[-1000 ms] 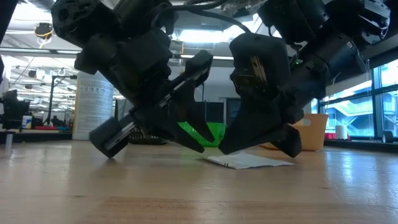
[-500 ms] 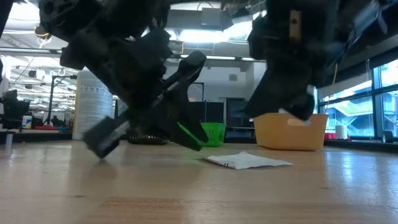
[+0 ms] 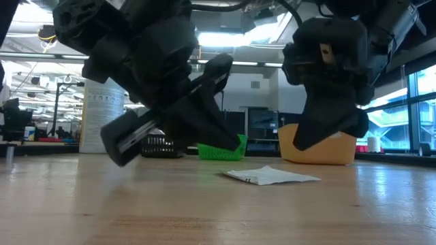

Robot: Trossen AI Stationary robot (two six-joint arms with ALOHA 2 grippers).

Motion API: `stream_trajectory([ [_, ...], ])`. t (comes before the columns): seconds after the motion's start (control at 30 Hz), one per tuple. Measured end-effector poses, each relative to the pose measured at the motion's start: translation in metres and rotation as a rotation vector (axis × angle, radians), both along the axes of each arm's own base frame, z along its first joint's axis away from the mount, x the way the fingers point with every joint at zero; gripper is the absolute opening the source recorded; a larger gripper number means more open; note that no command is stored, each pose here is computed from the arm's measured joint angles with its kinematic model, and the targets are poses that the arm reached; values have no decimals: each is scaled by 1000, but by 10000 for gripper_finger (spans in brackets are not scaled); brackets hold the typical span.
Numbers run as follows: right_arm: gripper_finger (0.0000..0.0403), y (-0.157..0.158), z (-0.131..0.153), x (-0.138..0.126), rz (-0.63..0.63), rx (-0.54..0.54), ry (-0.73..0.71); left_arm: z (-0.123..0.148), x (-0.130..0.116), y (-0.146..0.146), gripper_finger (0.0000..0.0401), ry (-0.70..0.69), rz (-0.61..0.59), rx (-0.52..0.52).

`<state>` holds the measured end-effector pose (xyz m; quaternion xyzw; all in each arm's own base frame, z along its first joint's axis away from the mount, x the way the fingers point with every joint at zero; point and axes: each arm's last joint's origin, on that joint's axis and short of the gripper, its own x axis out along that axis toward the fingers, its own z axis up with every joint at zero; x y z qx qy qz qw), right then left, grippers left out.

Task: Pick & Place Travel size toiletries
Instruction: Put the white bandage pack into the green bin

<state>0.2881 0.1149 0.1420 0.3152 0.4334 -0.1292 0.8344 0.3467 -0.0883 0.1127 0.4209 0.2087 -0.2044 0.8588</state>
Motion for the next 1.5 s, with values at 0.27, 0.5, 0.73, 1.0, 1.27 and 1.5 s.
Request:
stream_trajectory([
  [0.27, 93, -6, -1, 3, -73, 11, -3, -17, 8, 6, 3, -3, 18, -53],
  [0.5, 179, -12, -1, 4, -113, 22, 1, -26, 9, 12, 4, 34, 69, -114],
  [0.73, 226, -15, -18, 8, -179, 81, 63, -32, 3, 11, 4, 153, 132, -150],
  [1.0, 233, -21, -20, 13, -191, 103, 50, -22, 17, 6, 4, 307, 240, -235],
  [1.27, 214, -20, -20, 14, -163, 146, 64, -22, 17, 5, 5, 316, 246, -263],
  [1.5, 206, -15, -19, 16, -78, 266, 72, -21, 18, 6, 5, 312, 245, -276],
])
